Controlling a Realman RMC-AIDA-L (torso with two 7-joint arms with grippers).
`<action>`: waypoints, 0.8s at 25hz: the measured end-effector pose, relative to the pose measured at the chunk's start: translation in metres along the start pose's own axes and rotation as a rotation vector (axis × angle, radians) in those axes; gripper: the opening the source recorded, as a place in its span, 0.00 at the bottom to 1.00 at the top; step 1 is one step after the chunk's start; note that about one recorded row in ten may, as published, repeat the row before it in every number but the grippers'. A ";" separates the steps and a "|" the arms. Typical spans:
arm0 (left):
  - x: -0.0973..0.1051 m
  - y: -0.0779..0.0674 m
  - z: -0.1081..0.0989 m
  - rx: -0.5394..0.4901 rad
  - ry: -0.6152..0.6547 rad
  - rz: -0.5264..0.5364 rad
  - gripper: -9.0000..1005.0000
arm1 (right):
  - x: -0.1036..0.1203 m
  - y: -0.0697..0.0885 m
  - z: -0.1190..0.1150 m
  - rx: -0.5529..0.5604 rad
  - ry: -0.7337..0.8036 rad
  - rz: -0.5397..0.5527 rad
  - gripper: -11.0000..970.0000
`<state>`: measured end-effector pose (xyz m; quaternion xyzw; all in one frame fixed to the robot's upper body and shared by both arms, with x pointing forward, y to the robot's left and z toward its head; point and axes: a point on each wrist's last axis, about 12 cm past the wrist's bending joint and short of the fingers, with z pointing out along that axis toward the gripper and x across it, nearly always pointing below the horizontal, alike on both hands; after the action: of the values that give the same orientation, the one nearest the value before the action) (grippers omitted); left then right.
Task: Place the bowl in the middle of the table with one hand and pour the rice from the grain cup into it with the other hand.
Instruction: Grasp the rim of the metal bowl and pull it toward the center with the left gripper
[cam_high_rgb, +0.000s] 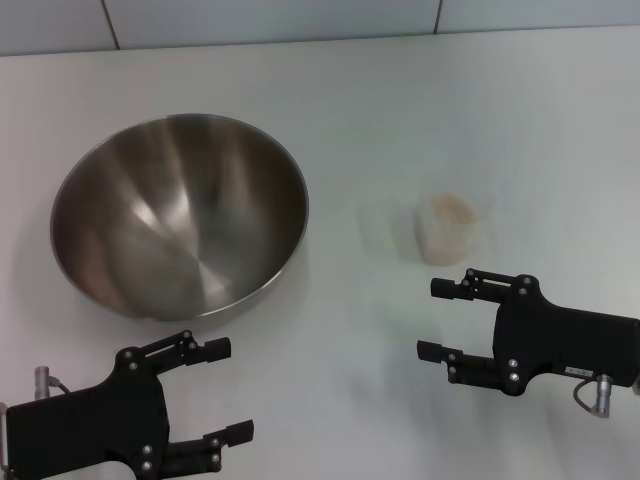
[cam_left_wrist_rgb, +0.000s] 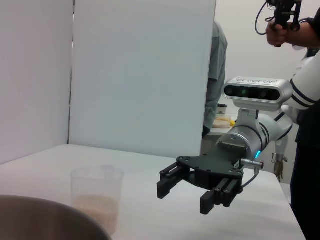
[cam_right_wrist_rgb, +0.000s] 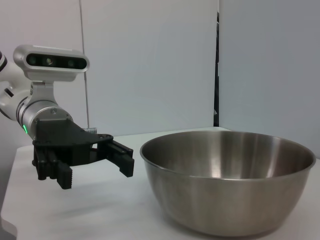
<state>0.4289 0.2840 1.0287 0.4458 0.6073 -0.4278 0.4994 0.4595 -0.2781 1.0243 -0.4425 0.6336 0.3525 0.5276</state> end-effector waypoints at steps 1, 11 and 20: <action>0.000 0.000 0.000 0.001 0.000 0.000 0.81 | 0.000 0.000 0.000 0.000 0.000 0.000 0.71; 0.000 0.000 0.000 0.001 0.000 -0.002 0.80 | 0.000 0.000 0.000 0.000 0.000 0.000 0.71; -0.010 -0.002 -0.003 0.007 -0.085 0.010 0.79 | 0.000 0.001 0.000 -0.001 -0.001 0.001 0.71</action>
<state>0.4277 0.2851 1.0388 0.4320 0.5817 -0.4462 0.5253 0.4589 -0.2782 1.0243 -0.4420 0.6334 0.3534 0.5277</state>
